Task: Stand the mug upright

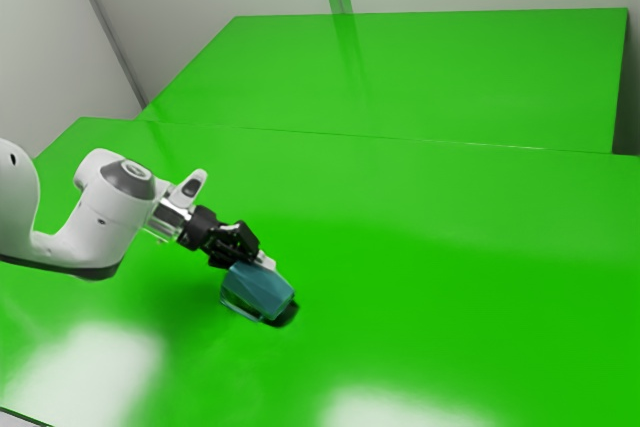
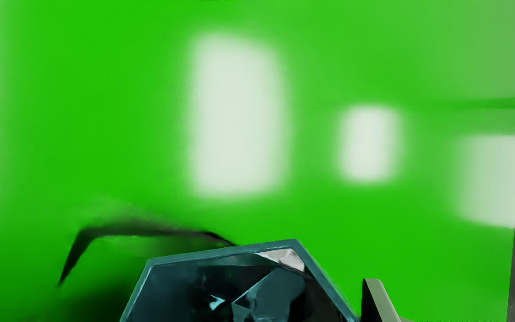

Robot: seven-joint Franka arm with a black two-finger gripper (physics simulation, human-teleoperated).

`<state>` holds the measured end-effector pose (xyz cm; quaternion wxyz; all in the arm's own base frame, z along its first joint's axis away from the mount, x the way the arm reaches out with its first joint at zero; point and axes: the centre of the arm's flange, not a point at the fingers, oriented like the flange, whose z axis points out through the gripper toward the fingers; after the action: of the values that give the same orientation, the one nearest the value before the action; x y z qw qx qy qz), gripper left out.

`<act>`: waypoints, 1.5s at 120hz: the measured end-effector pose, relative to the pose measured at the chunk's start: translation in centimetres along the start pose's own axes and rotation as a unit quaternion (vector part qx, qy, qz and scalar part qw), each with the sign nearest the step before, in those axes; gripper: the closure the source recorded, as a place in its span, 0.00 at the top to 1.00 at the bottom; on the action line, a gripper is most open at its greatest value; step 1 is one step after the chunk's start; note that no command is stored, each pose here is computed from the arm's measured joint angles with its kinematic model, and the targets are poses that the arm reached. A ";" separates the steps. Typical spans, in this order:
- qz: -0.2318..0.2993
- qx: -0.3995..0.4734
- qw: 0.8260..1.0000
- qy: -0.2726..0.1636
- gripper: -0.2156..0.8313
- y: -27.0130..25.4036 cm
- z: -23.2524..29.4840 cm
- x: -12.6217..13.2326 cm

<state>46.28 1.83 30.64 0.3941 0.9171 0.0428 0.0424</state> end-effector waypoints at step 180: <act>0.244 0.387 0.881 -0.118 0.05 5.2 0.1 6.7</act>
<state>53.20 -1.01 34.65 -0.0130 0.9762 -0.2163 0.0089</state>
